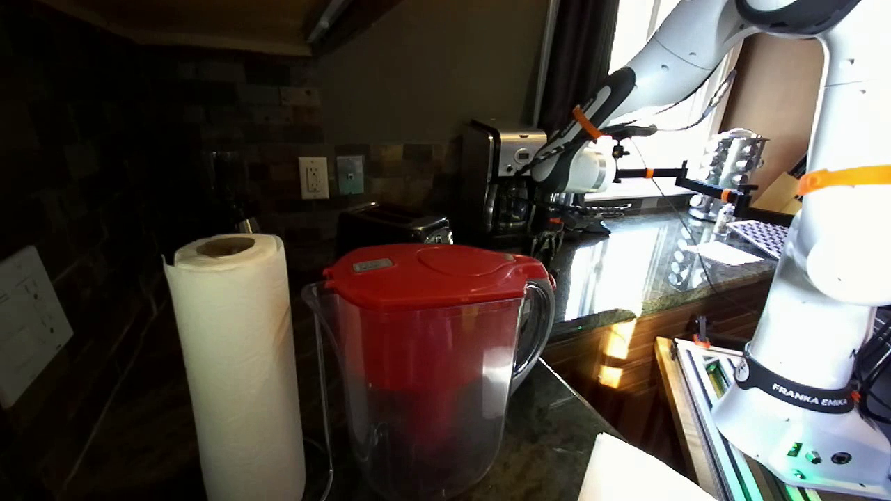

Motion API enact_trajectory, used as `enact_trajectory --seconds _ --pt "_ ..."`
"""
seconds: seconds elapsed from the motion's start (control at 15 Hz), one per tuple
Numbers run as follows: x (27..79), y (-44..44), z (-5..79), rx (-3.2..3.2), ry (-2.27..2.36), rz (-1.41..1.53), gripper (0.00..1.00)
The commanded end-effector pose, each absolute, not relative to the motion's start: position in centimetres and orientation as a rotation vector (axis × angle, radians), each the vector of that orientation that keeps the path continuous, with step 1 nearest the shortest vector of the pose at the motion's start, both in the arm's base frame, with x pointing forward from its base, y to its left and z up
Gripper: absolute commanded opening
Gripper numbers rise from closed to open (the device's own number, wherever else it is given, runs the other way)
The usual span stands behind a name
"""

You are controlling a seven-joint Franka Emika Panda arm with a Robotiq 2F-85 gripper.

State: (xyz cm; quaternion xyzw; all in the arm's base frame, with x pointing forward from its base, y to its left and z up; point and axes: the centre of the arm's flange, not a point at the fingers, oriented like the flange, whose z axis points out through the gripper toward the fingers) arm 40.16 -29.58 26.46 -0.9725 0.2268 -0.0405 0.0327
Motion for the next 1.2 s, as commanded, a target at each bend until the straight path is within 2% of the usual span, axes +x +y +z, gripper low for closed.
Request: enact_trajectory --seconds 0.0,0.2,0.4,0.47,0.53,1.13 --pt "40.6 -30.1 25.7 -2.992 0.692 -0.132 0.45" --pt "40.8 -30.1 26.1 -2.996 0.692 -0.142 0.24" --pt "41.1 -30.2 26.5 -2.999 0.692 -0.158 0.12" --pt "41.2 -30.2 26.5 -2.999 0.692 -0.156 0.02" --pt "41.2 -30.0 26.4 -2.998 0.688 -0.151 0.0" --pt "41.3 -29.3 27.2 -2.988 0.662 -0.166 0.02"
